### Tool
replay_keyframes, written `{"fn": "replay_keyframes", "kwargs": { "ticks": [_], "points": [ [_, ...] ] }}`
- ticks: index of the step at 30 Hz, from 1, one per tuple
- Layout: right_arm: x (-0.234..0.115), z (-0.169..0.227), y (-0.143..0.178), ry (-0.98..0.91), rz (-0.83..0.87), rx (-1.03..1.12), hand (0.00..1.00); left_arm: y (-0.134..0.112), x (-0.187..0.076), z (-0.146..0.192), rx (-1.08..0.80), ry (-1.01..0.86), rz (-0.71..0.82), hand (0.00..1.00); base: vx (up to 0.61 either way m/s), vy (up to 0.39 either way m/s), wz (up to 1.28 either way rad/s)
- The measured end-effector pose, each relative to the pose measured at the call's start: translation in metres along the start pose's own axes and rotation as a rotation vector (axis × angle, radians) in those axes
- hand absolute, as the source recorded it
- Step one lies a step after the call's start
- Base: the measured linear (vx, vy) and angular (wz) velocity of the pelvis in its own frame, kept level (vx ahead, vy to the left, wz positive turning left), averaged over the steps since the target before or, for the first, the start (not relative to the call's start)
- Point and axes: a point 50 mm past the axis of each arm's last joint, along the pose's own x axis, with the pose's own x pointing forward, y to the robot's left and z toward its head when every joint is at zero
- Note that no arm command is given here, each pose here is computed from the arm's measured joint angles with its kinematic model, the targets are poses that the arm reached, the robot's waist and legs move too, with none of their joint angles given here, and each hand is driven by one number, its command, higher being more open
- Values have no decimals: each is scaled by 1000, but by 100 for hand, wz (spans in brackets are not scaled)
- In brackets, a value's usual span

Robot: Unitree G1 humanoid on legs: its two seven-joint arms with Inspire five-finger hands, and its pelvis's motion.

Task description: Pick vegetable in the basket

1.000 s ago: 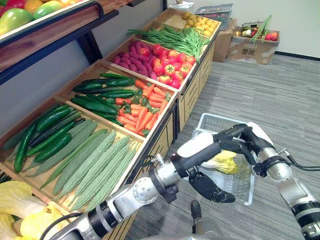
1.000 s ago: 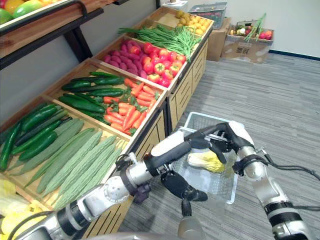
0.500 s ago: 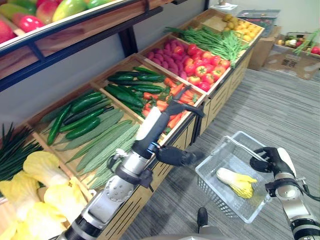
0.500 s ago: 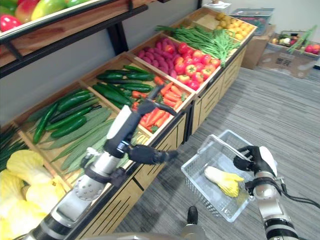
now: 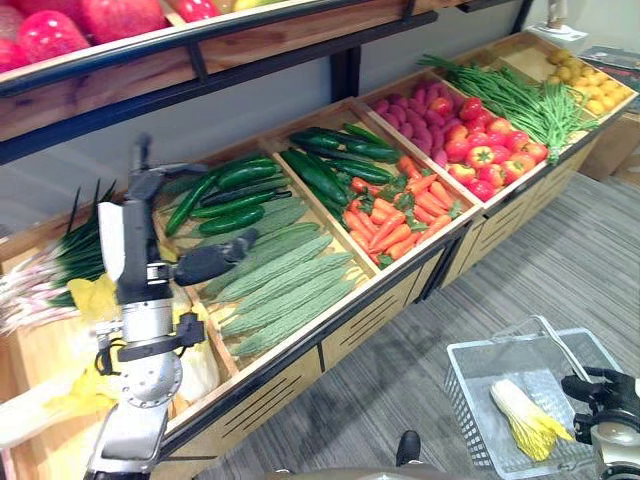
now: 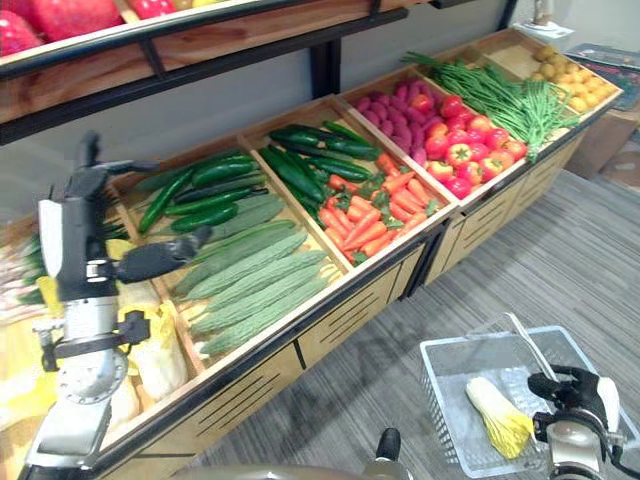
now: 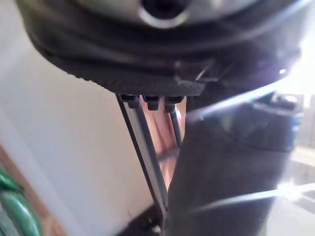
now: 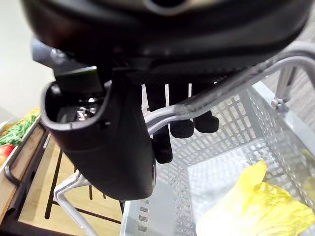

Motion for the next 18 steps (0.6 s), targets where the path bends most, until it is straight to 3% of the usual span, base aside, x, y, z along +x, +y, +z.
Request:
{"fn": "replay_keyframes", "kwargs": {
  "ticks": [5,8,10,11,18],
  "points": [
    [-1,-14,-4,72,-31,62,0,35,-14,-36,144,175,267,100,-16,-21,24],
    [-3,-22,1,103,-35,76,0,68,-34,-65,271,323,503,100,17,-19,16],
    [-6,-27,6,121,-24,76,0,91,-52,-84,377,430,635,100,51,-18,16],
    [-8,-30,10,134,-15,80,0,113,-75,-101,471,543,757,100,61,-8,11],
    [-16,-43,27,182,15,120,0,156,-156,-122,663,880,1106,100,28,-3,10]
  ]
}}
